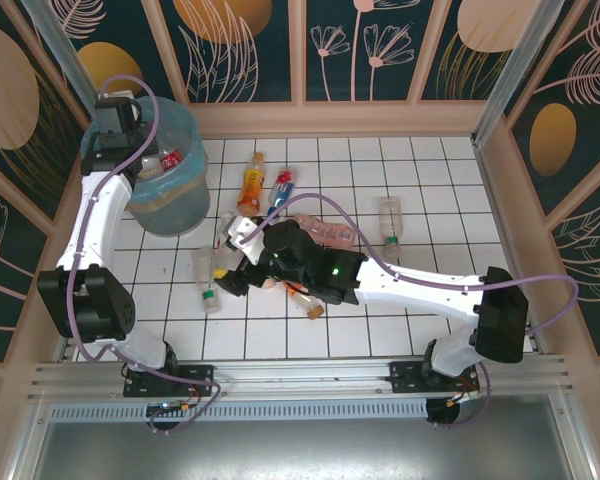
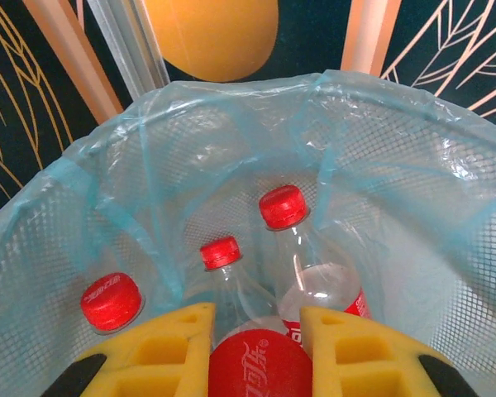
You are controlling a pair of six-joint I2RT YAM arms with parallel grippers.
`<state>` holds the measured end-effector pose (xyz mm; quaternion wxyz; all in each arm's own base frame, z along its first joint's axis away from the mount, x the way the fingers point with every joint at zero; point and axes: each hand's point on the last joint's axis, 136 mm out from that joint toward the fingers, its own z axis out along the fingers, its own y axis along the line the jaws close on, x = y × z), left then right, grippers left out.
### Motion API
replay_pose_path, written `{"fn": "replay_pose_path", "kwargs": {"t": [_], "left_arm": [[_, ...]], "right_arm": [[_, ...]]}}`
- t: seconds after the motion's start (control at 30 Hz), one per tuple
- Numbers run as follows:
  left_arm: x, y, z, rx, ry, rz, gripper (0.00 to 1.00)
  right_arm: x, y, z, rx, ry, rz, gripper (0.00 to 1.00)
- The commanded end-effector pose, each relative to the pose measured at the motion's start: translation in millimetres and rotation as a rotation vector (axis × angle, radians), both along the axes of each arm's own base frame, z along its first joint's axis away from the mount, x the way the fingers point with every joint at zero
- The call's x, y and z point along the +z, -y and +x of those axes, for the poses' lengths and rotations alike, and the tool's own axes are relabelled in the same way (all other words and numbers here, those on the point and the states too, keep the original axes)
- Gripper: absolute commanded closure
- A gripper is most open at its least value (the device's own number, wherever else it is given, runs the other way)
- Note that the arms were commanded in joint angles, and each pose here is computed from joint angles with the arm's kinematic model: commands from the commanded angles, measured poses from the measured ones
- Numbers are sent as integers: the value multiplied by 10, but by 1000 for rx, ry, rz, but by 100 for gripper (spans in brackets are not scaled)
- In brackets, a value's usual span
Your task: Put the plastic bottles in the bin
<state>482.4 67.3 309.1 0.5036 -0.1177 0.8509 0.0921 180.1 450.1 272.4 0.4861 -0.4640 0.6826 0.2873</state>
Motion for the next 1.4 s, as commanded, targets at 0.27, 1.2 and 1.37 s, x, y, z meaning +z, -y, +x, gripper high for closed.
{"fn": "replay_pose_path", "kwargs": {"t": [0.27,1.2,1.37], "left_arm": [[-693,-184,-179,66,-172,36,100],[-617,-124,-50,34,-128,-53,79],[-148,-57,-111,9,-26,-76,53]], "right_arm": [[-170,-119,-10,2,-2,-61,1],[-205,-150,-8,-5,11,-93,1],[-164,-149,1,-12,15,-90,1]]}}
